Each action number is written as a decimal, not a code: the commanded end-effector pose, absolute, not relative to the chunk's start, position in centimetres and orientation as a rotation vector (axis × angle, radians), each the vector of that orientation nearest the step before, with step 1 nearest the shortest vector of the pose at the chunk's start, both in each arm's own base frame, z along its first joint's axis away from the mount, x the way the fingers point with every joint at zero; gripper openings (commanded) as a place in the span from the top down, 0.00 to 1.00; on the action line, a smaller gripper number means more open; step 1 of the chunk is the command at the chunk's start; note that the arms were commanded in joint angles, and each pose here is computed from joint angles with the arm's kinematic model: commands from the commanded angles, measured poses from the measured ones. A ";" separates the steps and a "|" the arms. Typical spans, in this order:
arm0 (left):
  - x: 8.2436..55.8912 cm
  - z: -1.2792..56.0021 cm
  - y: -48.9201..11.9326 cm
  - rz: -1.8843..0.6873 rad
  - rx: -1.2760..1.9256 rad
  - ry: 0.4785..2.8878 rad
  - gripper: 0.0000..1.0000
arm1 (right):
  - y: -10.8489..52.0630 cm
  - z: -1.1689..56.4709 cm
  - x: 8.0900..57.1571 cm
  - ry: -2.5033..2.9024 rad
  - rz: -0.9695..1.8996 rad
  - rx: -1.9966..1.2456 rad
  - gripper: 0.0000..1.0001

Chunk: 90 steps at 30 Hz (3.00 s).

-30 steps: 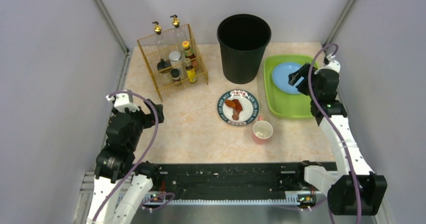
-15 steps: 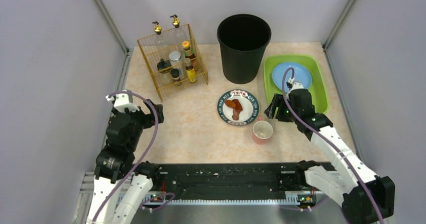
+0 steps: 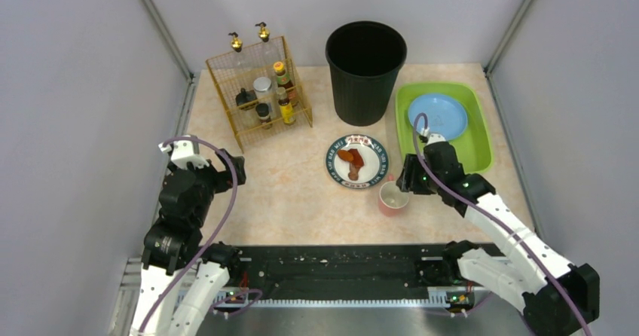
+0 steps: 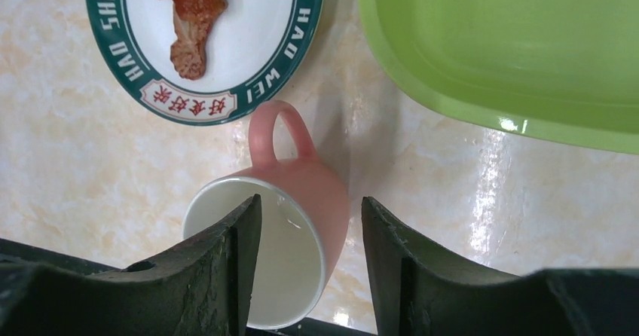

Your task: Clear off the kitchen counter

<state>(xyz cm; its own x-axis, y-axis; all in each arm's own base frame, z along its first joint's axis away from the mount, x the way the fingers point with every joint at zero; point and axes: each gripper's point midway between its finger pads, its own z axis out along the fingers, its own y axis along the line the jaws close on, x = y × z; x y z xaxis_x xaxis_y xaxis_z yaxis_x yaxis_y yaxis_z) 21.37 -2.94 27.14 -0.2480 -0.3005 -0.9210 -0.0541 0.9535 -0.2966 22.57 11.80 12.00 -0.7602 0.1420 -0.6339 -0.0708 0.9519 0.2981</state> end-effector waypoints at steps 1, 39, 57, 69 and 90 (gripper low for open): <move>21.6 27.9 -3.1 -0.254 -0.255 1.781 0.01 | 11.9 11.9 22.5 2.424 0.329 0.011 0.50; 21.5 27.9 -3.4 -0.263 -0.241 1.782 0.01 | 11.7 26.6 24.3 2.187 0.291 -0.036 1.00; 21.4 27.9 -3.4 -0.266 -0.239 1.781 0.01 | 5.5 25.7 32.0 2.017 0.057 0.391 1.00; 21.5 27.8 -3.6 -0.269 -0.239 1.786 0.01 | 0.1 21.2 32.3 2.010 -0.134 0.807 1.00; 21.4 27.9 -3.5 -0.269 -0.240 1.782 0.01 | -3.8 16.1 30.9 1.929 -0.146 1.224 1.00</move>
